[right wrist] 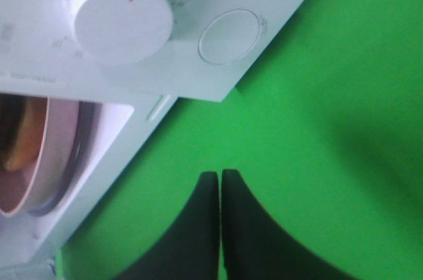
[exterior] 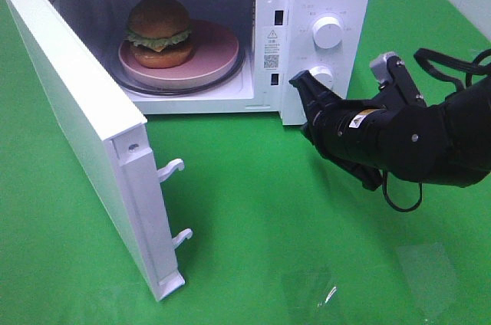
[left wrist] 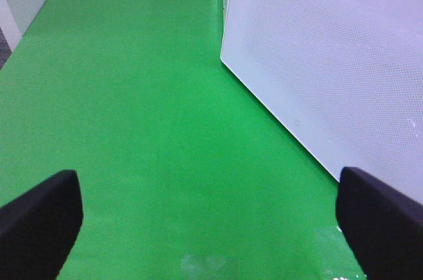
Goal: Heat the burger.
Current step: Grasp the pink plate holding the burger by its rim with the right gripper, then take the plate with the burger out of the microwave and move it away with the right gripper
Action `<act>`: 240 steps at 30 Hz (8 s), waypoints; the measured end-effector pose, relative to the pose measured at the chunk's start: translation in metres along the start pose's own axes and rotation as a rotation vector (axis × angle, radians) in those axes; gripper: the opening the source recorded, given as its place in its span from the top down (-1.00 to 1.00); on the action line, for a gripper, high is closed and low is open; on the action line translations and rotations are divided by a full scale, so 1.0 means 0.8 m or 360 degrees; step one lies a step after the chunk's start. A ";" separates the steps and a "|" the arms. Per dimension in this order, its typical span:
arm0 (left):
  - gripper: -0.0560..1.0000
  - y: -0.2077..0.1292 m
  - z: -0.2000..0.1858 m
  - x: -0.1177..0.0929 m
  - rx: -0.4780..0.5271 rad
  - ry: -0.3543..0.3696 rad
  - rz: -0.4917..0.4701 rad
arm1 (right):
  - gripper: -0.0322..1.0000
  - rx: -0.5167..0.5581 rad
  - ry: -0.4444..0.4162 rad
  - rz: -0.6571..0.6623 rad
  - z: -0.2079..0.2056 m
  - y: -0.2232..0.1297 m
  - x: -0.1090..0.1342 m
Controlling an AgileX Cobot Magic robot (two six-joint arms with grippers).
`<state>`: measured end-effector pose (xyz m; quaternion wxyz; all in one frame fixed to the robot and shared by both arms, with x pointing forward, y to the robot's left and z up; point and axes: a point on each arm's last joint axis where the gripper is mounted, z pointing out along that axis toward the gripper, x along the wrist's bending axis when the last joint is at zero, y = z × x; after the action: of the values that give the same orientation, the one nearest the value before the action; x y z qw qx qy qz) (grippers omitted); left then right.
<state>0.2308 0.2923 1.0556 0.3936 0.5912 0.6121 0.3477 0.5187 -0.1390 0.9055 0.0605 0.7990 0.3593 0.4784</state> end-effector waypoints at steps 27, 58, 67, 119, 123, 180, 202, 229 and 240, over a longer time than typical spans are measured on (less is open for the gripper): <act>-0.96 0.000 0.000 0.000 0.0000 0.0000 0.0000 | 0.81 0.0882 -0.0045 -0.1770 -0.038 0.005 0.077; -0.96 0.000 0.000 0.000 0.0000 0.0000 0.0000 | 0.11 0.1033 0.0536 -0.3672 -0.048 0.027 0.120; -0.96 0.000 0.000 0.000 0.0000 0.0000 0.0000 | -0.94 0.0821 0.0399 -0.3732 -0.041 0.038 0.127; -0.96 0.000 0.000 0.000 0.0000 0.0000 0.0000 | -0.85 0.0342 0.0449 -0.3963 0.124 -0.025 0.183; -0.96 0.000 0.000 0.000 0.0000 0.0000 0.0000 | -0.84 0.0334 0.0451 -0.3949 0.138 -0.029 0.184; -0.96 0.000 0.000 0.001 0.0000 0.0007 0.0004 | 0.36 0.0292 0.0558 -0.3851 0.199 -0.084 0.187; -0.96 0.000 0.000 0.001 0.0000 0.0007 0.0004 | 0.79 0.0416 0.0539 -0.3856 0.189 -0.080 0.191; -0.96 0.000 0.000 0.001 0.0000 0.0007 0.0004 | 0.79 0.0570 0.0769 -0.4233 0.120 -0.042 0.164; -0.96 0.000 0.000 0.001 0.0000 0.0007 0.0004 | 0.79 0.0487 0.0879 -0.4348 0.084 -0.041 0.147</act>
<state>0.2308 0.2927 1.0556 0.3918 0.5912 0.6123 0.3494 0.5895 -0.0236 0.9401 0.3140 -0.2973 0.8909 0.1387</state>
